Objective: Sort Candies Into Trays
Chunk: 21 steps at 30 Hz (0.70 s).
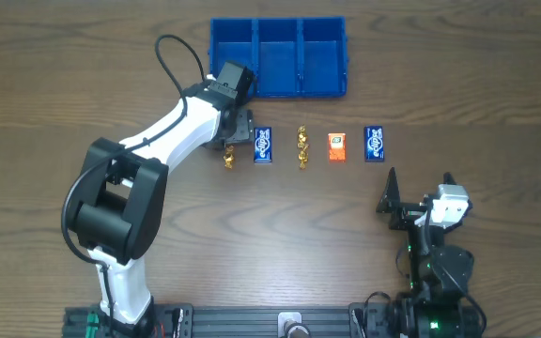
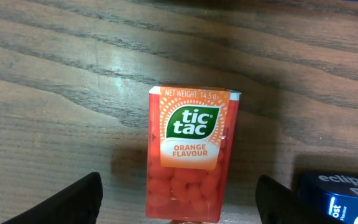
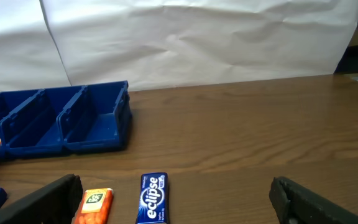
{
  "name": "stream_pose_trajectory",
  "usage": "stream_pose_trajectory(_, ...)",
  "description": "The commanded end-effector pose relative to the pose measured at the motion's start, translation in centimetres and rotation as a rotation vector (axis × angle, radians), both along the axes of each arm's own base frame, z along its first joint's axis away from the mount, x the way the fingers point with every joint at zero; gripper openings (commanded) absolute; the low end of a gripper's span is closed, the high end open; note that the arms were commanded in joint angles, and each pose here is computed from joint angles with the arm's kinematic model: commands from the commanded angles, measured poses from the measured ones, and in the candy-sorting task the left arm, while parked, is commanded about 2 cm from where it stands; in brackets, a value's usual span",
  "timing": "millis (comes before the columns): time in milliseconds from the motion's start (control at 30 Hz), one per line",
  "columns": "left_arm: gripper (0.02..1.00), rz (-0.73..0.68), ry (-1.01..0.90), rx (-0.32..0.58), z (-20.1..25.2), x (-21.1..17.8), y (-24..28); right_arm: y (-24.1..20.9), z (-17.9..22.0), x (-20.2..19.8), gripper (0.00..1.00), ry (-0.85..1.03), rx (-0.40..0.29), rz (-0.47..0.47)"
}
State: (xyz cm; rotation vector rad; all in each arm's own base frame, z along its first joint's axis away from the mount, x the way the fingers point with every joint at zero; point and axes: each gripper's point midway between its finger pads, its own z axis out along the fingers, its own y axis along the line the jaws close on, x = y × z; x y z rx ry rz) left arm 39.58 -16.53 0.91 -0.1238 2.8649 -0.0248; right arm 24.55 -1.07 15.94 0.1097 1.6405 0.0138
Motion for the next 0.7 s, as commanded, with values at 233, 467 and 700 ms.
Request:
stream_pose_trajectory(233, 0.654, 0.017, 0.031, 0.003, -1.4, 0.1, 0.5, 0.2, -0.2, 0.0, 1.0, 0.002, -0.009, 0.009)
stream_pose_trajectory(467, 0.336, 0.024, 0.036, -0.018, -1.5, 0.2, 0.6, 0.2, -0.2, 0.0, 1.0, 0.002, -0.009, 0.009)
stream_pose_trajectory(700, 0.257, 0.008, -0.008, -0.084, 0.7, 1.8, -1.0, 0.2, -0.2, 0.0, 1.0, 0.002, -0.009, 0.009)
